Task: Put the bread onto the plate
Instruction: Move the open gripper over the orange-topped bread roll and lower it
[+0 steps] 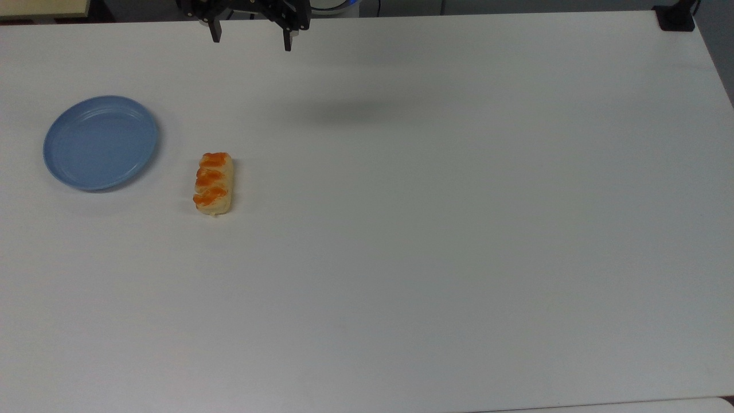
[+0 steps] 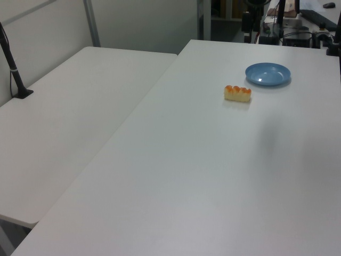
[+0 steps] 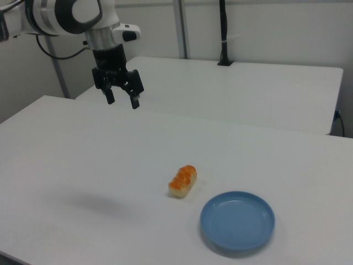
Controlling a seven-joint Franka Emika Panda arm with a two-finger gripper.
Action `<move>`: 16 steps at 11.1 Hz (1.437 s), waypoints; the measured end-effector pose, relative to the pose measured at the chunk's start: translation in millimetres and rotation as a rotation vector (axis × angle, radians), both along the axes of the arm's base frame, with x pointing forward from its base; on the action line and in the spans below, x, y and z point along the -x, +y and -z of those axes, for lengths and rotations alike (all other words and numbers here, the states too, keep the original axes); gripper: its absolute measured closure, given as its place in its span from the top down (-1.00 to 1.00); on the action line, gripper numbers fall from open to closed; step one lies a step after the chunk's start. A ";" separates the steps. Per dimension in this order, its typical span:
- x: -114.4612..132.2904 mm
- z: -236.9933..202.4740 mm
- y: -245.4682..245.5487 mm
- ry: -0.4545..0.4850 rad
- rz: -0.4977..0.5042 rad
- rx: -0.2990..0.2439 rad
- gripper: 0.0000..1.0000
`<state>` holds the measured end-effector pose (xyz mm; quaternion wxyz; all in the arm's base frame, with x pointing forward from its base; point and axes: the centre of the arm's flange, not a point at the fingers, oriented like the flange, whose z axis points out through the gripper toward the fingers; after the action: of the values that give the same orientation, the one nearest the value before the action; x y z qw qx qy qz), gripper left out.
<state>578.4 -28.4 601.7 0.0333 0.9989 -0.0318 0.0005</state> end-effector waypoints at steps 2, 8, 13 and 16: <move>0.1 0.5 -1.7 0.001 0.003 0.000 1.00; 0.5 0.5 -6.7 0.001 0.012 0.001 1.00; -8.7 18.9 -32.0 0.019 -0.062 0.007 1.00; -30.5 70.8 -75.9 0.038 -0.146 0.016 1.00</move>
<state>608.9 -104.4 530.8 0.0419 0.9981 0.0418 -0.0156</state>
